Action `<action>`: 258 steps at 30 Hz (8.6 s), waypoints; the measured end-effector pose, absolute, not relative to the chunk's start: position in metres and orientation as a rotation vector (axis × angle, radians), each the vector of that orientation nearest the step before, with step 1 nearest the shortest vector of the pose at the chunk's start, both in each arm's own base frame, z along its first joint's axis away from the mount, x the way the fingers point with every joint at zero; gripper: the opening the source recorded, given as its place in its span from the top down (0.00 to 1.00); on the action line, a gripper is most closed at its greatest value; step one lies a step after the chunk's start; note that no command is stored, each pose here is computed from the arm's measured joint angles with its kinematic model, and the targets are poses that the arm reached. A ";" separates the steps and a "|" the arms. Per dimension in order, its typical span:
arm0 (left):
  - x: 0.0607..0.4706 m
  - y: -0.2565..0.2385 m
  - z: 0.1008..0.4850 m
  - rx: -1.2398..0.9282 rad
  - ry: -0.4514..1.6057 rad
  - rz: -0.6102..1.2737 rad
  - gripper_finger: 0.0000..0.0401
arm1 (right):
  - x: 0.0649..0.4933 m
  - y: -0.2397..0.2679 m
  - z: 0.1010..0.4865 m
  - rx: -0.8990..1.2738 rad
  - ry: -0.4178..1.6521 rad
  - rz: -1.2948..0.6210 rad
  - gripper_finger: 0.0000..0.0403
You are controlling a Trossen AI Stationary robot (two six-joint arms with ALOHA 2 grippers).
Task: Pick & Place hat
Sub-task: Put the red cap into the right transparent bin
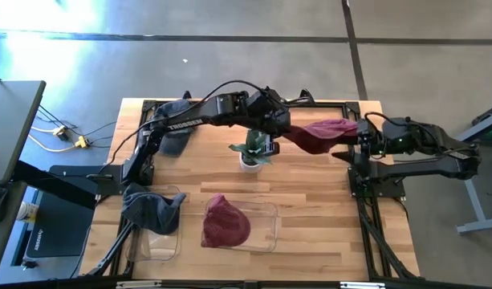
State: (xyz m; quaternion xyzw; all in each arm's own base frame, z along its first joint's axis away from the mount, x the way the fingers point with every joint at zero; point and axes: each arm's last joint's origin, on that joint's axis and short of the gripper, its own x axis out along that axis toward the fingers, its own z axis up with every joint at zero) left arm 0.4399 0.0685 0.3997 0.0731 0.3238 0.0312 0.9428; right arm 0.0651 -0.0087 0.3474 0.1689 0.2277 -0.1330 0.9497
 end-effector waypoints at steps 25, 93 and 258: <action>0.421 0.088 0.415 0.198 0.680 0.212 1.00 | 0.073 -0.009 0.364 0.368 0.290 -0.246 0.48; 0.427 0.085 0.422 -0.436 0.481 0.405 1.00 | 0.136 -0.032 0.401 0.012 0.601 -0.727 0.47; 0.334 -0.069 0.382 -0.463 0.535 0.282 0.60 | 0.199 0.078 0.241 0.360 1.127 0.401 0.98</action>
